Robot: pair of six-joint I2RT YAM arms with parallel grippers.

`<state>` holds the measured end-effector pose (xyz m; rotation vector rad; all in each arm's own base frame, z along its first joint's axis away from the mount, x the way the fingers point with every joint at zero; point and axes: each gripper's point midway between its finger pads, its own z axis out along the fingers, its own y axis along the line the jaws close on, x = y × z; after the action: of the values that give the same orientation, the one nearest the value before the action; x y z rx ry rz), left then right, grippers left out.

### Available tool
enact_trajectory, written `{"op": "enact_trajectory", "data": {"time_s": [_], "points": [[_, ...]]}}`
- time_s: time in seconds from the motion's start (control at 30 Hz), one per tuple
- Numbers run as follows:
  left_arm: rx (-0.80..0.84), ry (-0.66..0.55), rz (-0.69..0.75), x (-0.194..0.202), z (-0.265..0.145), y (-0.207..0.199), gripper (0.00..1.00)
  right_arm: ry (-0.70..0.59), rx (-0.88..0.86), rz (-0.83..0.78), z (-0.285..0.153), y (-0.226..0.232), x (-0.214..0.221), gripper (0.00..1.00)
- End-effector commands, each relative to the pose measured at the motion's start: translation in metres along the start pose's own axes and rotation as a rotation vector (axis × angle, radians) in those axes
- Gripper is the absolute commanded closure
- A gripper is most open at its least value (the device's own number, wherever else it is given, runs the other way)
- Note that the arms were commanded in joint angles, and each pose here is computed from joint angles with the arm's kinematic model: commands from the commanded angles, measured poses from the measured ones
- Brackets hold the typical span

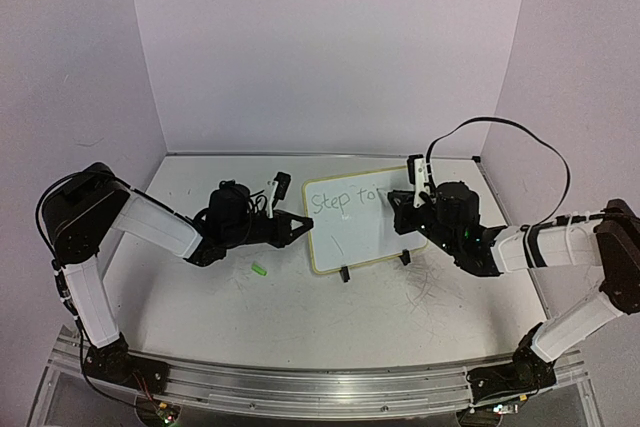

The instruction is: Write a sentence on the whiteboard

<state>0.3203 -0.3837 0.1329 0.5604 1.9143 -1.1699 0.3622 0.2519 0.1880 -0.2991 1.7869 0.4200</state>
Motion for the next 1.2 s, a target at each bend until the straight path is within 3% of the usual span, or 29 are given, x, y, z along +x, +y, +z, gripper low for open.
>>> {"op": "enact_trajectory", "data": {"time_s": [0.0,0.6,1.17], "points": [[-0.048,-0.049,0.037,-0.02,-0.003,0.003,1.0,0.018,0.015,0.016,-0.003,-0.003,0.007,1.0],[-0.05,-0.046,0.036,-0.02,-0.004,0.004,1.0,0.038,0.031,0.029,-0.01,-0.006,0.015,1.0],[-0.038,-0.035,0.03,-0.017,-0.002,0.003,1.0,-0.046,0.1,0.015,0.005,-0.012,-0.011,1.0]]}}
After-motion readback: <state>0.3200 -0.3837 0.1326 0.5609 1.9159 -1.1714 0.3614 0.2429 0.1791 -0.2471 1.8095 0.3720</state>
